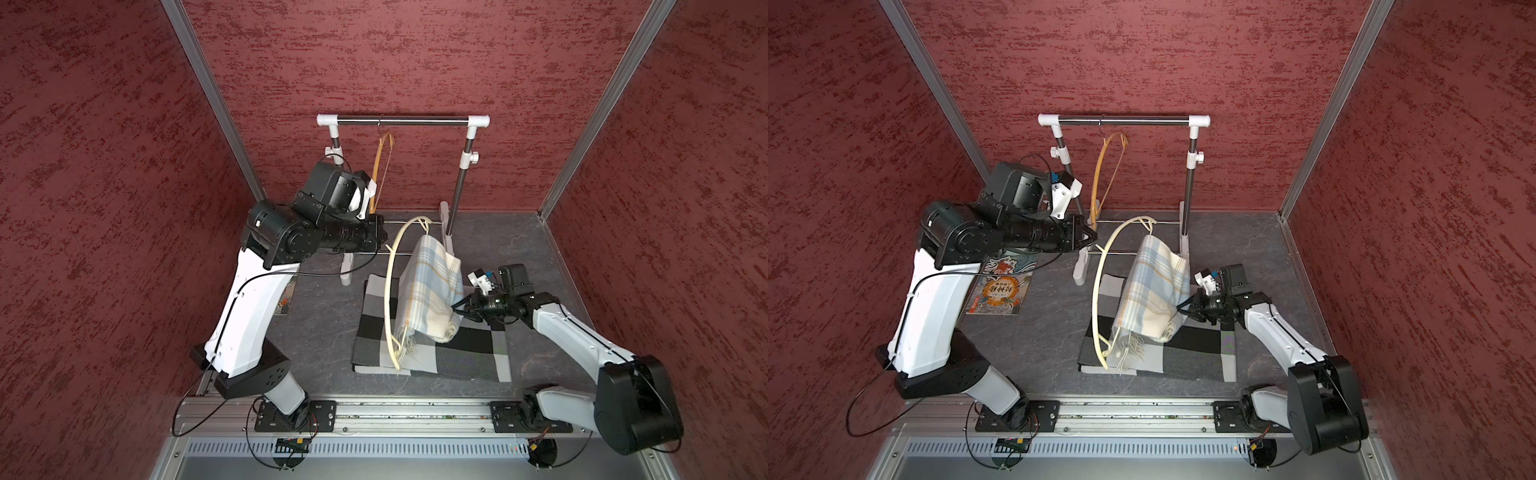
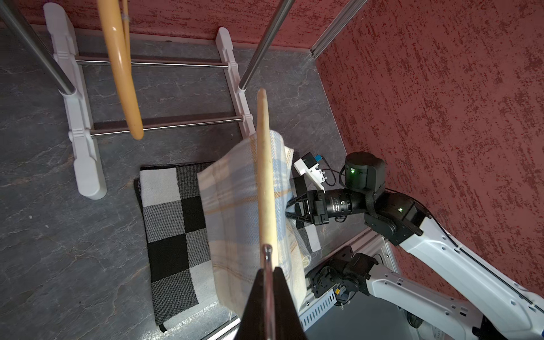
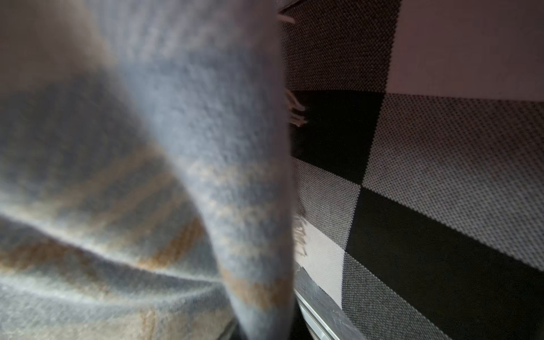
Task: Hang the scarf on the hanger
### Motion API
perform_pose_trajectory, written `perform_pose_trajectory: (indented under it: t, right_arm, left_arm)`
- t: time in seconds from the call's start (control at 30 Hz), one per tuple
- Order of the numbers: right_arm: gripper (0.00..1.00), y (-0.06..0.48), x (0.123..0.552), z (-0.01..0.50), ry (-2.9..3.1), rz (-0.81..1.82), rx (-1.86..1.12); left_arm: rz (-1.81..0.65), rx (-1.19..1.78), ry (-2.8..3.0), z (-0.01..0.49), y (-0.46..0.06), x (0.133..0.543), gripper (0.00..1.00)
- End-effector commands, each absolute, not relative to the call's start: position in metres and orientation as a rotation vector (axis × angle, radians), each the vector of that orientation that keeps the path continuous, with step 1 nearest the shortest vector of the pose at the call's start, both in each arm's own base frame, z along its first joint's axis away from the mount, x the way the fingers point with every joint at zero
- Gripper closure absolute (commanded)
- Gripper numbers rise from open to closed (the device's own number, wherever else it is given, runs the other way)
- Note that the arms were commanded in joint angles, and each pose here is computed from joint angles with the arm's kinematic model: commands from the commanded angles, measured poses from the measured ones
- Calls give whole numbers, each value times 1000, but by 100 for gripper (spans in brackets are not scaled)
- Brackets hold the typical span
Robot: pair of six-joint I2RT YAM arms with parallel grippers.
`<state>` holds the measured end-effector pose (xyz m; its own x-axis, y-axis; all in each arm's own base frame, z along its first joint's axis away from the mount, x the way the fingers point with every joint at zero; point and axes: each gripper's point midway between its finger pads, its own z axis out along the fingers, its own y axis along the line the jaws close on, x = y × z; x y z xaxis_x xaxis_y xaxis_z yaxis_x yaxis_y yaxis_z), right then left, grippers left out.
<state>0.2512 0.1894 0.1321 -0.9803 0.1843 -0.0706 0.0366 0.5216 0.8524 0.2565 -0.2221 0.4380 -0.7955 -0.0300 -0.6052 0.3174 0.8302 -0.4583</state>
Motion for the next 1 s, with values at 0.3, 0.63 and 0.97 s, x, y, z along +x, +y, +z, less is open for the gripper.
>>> perform_pose_trajectory:
  t: [0.3, 0.63, 0.97]
  right_arm:
    - [100, 233, 245, 121, 2603, 1601, 9]
    - [100, 239, 263, 78, 2666, 1459, 4]
    - [100, 245, 258, 64, 2680, 1487, 4]
  left_arm:
    - [-797, 180, 2137, 491, -222, 279, 100]
    - [-814, 179, 2117, 496, -224, 281, 100]
    - [-816, 180, 2119, 495, -225, 285, 100]
